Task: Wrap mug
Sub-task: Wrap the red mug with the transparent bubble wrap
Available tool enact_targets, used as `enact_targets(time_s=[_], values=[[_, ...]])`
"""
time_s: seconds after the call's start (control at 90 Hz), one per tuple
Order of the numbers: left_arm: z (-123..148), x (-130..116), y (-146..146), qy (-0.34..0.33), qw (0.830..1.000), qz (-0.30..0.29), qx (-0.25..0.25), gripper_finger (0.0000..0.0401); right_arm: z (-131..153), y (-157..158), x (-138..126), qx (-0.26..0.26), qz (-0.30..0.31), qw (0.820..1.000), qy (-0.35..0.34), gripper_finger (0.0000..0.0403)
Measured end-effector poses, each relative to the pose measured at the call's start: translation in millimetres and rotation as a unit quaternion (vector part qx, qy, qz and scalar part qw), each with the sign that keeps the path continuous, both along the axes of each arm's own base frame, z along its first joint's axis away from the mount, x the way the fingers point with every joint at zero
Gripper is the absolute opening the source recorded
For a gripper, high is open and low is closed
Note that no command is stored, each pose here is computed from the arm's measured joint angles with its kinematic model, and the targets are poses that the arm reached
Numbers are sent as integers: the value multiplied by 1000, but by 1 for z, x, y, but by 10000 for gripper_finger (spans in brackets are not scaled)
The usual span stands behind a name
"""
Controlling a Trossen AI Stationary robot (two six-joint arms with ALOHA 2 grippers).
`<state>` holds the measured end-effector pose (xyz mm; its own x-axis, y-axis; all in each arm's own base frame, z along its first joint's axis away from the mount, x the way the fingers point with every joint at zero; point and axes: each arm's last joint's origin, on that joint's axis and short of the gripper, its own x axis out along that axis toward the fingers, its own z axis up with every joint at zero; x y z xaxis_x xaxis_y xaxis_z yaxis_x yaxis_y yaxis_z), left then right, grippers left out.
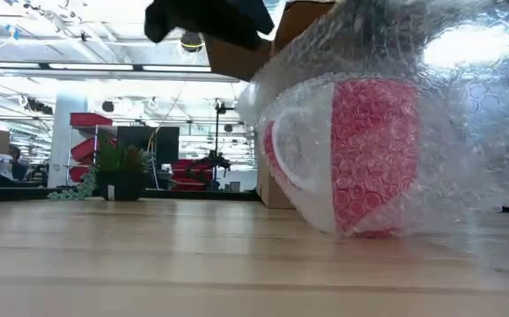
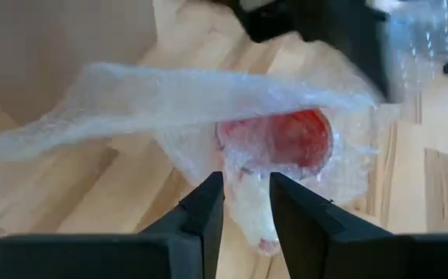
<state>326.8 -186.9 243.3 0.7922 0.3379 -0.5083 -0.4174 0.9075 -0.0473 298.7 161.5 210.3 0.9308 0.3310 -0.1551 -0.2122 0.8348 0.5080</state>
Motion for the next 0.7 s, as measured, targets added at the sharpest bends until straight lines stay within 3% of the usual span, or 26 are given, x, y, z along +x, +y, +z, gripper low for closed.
enact_targets(time_s=[0.156,0.367,0.522,0.7], values=[[1,-4,-4,-4,1000,3,15,86,16,17,-2,-2,69,997,-21,235],[-2,-5,-3,4,1000,6,20,86,39,32,-15,-49,64,996,49,229],[-4,-6,-2,9,1000,10,19,86,50,38,-38,-125,-49,977,165,216],[-4,-7,-2,13,1000,11,20,86,45,30,-79,-148,-221,913,310,203]])
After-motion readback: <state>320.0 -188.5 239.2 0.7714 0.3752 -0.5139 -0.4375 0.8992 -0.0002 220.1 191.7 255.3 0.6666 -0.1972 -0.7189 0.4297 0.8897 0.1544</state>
